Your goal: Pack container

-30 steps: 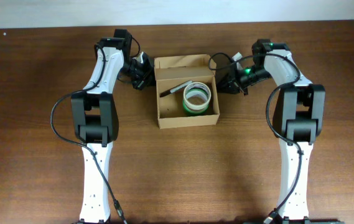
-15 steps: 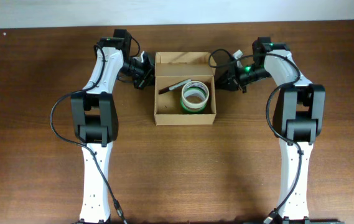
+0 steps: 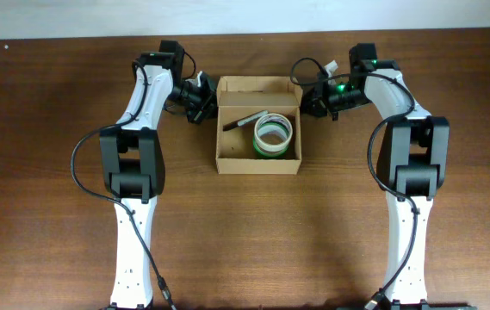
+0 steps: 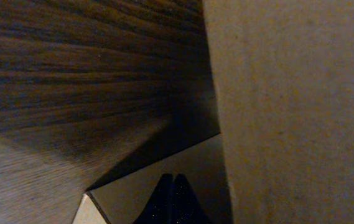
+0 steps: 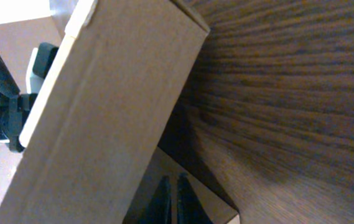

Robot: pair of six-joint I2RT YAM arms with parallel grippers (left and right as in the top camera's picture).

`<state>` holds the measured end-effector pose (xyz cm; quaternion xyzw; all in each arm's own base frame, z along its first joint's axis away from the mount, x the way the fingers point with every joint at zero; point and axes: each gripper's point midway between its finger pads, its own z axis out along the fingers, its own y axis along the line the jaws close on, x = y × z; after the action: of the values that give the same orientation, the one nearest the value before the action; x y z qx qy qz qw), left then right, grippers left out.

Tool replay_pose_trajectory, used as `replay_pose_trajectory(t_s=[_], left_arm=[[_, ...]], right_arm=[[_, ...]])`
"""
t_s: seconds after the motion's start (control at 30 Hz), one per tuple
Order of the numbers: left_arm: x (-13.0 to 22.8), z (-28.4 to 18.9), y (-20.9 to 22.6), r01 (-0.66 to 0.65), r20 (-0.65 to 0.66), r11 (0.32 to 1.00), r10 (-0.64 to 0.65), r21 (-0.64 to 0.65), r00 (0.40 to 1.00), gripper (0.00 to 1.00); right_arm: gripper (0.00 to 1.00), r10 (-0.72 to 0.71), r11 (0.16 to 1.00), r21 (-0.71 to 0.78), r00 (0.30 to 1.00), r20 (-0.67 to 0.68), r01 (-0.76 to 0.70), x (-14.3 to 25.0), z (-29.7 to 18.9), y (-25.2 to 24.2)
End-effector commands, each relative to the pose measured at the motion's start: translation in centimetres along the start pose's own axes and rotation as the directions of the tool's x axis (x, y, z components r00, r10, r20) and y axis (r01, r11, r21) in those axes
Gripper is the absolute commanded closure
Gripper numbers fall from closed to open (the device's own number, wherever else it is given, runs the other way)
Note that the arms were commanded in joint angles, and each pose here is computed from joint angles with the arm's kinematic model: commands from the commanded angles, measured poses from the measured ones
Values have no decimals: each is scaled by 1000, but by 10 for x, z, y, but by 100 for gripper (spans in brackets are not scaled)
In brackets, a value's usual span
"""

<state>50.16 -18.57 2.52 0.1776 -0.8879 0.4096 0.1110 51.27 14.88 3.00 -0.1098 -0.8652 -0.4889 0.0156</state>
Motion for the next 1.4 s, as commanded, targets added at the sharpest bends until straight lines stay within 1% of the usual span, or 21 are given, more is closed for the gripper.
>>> replay_pose_trajectory(t_s=[0.0,0.17,0.37,0.6,0.73,0.9,1.07,1.23,1.37], left_arm=[[1,5,1,14,-19,1000,-14,15,1000,98],[1,5,1,14,-19,1000,-14,15,1000,98],[1,5,1,14,-19,1000,-13,15,1000,98],[-5,5,-2,-14,0,1000,14,26,1000,98],[-9,3,-6,-73,20,997,73,32,997,98],[-14,1,-12,-157,44,987,155,39,987,98],[-21,-4,-23,-255,83,966,251,48,964,98],[-27,-8,-32,-335,119,941,327,52,938,98],[-32,-10,-35,-356,139,933,345,56,928,94]], right_arm=[[96,31,1000,3,999,-9,-31,0,7,-6],[96,1,1000,-30,1000,-3,-1,-3,7,0],[96,-87,985,-149,996,7,87,-9,5,24],[96,-100,978,-186,995,-2,98,-7,4,30],[96,-107,975,-196,994,-3,104,-7,2,35],[96,-153,964,-219,988,7,151,-4,-7,51],[96,-201,955,-219,979,25,202,2,-18,69],[96,-223,952,-213,975,12,220,14,-26,78],[96,-233,952,-205,972,-7,227,24,-30,79]])
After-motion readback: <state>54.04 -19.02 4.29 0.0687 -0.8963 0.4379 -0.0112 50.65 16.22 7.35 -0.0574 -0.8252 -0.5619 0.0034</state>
